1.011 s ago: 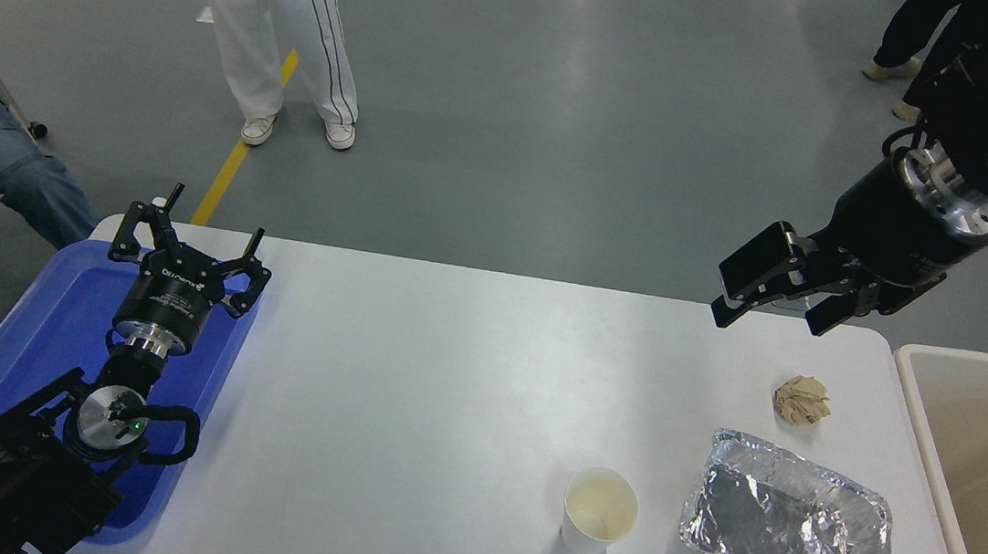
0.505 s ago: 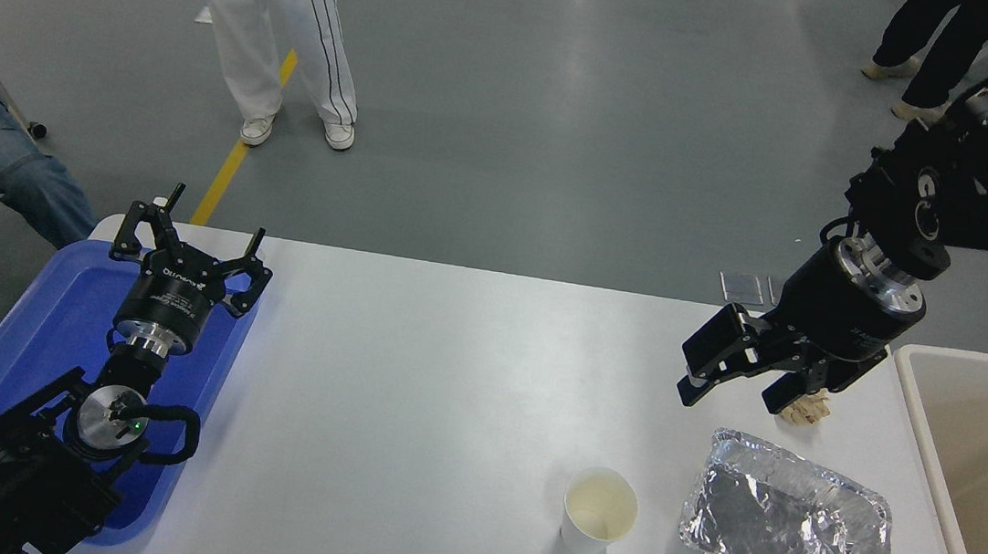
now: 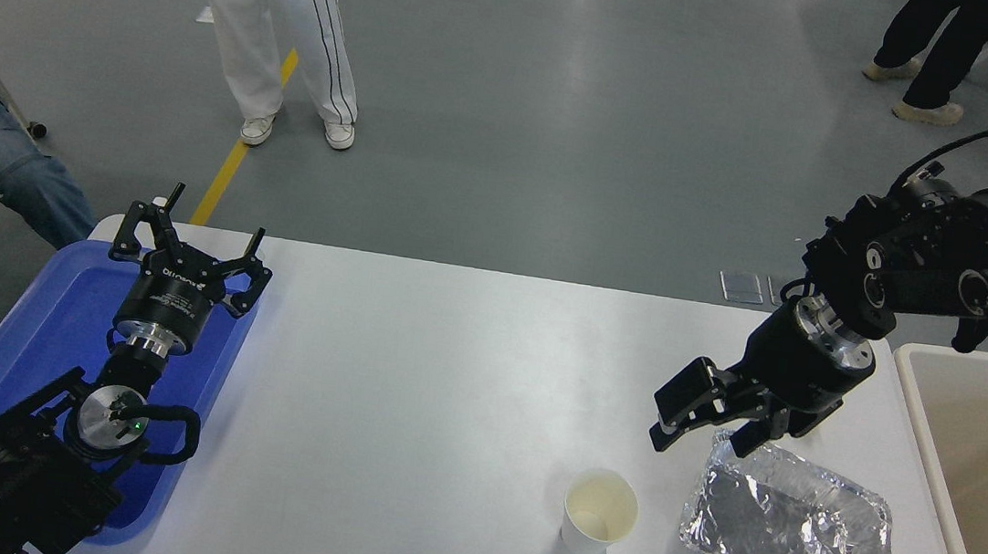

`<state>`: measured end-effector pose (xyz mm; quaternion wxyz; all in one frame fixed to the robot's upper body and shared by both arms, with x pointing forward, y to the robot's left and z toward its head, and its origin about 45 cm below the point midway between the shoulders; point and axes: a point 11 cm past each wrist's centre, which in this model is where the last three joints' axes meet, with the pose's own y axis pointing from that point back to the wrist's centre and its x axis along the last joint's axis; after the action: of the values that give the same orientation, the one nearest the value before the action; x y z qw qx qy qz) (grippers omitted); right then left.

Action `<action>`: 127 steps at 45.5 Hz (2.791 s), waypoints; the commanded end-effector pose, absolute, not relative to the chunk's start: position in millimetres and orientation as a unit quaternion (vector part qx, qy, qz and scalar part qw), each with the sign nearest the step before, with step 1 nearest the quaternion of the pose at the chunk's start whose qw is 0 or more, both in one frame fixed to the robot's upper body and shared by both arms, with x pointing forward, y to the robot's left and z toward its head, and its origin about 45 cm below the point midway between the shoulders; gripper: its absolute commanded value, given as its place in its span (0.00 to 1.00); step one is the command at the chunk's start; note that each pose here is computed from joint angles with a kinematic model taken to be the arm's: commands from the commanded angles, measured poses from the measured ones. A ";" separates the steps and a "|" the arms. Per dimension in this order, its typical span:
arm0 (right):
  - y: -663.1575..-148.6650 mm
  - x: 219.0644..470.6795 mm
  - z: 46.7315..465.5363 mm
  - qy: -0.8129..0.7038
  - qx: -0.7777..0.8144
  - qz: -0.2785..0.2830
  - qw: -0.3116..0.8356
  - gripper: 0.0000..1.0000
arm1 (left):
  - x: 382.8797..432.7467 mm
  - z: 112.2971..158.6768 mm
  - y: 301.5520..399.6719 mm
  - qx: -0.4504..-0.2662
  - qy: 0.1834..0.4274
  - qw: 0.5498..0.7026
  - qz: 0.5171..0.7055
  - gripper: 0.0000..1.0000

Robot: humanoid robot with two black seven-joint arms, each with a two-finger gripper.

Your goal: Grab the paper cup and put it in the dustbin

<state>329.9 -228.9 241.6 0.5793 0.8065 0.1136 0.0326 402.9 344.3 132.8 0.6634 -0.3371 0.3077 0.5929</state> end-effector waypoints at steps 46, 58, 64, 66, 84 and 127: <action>-227.9 313.3 136.9 0.063 0.833 0.101 0.541 1.00 | 403.0 132.9 344.1 -0.337 0.308 0.664 0.593 1.00; -225.5 310.6 126.2 0.054 0.837 0.106 0.534 0.99 | 403.0 132.9 344.1 -0.337 0.308 0.664 0.593 1.00; -223.7 311.1 125.1 0.039 0.841 0.105 0.529 0.99 | 403.0 133.0 344.4 -0.338 0.308 0.663 0.593 1.00; -223.8 310.9 124.6 0.037 0.842 0.103 0.529 0.99 | 403.0 133.0 344.2 -0.337 0.307 0.664 0.593 1.00; -224.6 302.7 114.9 0.043 0.840 0.093 0.532 0.91 | 403.0 132.9 344.1 -0.337 0.308 0.664 0.593 1.00; -229.4 291.2 117.2 0.034 0.844 -0.007 0.535 0.00 | 403.0 132.9 344.2 -0.337 0.308 0.663 0.593 1.00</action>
<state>291.1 -229.0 114.5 0.5388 0.8402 0.0531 0.0300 403.0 344.2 132.9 0.6637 -0.3369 0.3076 0.5928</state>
